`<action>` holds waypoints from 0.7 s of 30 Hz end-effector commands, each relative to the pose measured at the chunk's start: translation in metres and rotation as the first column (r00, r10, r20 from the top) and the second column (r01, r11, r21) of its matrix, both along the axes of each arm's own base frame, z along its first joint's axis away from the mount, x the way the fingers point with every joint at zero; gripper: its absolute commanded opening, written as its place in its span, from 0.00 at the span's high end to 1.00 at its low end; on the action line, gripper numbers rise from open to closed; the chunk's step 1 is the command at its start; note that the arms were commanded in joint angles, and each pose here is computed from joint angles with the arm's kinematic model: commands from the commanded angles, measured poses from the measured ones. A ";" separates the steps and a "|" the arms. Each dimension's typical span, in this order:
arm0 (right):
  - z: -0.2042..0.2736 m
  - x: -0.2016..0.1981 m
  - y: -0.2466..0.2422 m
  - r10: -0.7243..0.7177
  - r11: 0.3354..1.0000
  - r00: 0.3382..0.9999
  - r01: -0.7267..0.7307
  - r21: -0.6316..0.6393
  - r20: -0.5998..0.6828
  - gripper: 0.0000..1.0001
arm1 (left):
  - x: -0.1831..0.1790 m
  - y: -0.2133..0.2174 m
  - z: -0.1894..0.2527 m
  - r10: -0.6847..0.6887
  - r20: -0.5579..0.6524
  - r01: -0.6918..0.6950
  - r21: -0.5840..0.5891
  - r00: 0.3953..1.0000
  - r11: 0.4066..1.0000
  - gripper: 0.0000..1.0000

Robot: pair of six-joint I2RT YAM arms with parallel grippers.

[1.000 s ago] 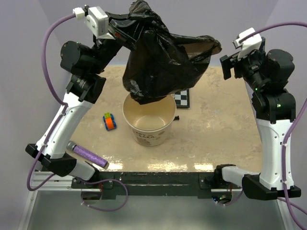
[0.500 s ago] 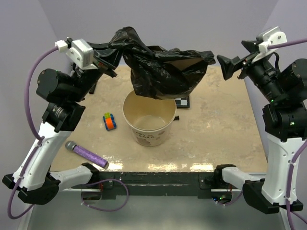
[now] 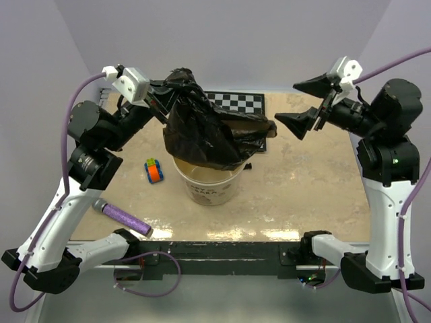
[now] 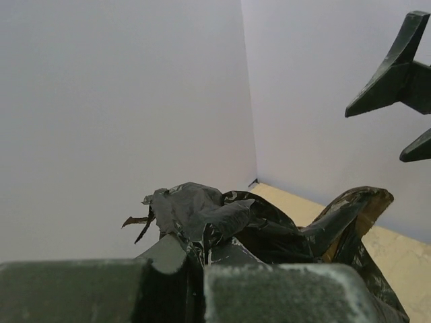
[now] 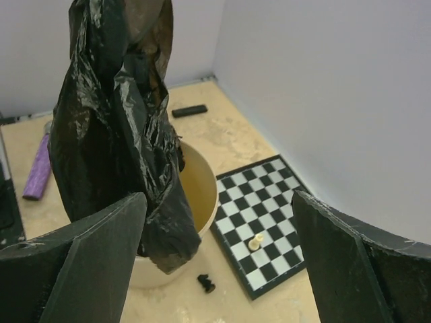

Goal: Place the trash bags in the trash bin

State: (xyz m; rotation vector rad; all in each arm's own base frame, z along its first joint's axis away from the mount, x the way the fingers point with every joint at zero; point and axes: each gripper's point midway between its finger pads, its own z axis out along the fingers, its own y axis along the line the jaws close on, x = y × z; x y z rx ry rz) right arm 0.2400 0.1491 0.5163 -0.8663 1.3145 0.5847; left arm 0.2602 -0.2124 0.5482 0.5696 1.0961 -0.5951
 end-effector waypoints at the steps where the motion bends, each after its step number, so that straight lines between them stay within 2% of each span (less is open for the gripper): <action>1: -0.027 -0.013 0.007 0.096 0.992 0.995 -0.098 -0.080 -0.029 0.06 | -0.003 -0.001 -0.001 -0.027 -0.019 0.027 -0.024 0.999 0.999 1.00; 6: -0.050 -0.011 0.004 0.090 0.987 0.995 -0.095 -0.129 -0.045 0.05 | -0.002 -0.008 0.009 -0.060 0.011 0.060 -0.058 0.998 0.997 1.00; 11: -0.081 -0.017 0.011 0.155 0.973 0.978 -0.176 -0.153 -0.140 0.05 | 0.002 -0.023 0.016 -0.129 -0.009 0.128 -0.098 0.992 0.987 1.00; 21: -0.091 -0.028 0.015 0.169 0.971 0.974 -0.191 -0.144 -0.149 0.05 | 0.006 -0.034 0.029 -0.175 0.014 0.176 -0.112 0.984 0.978 1.00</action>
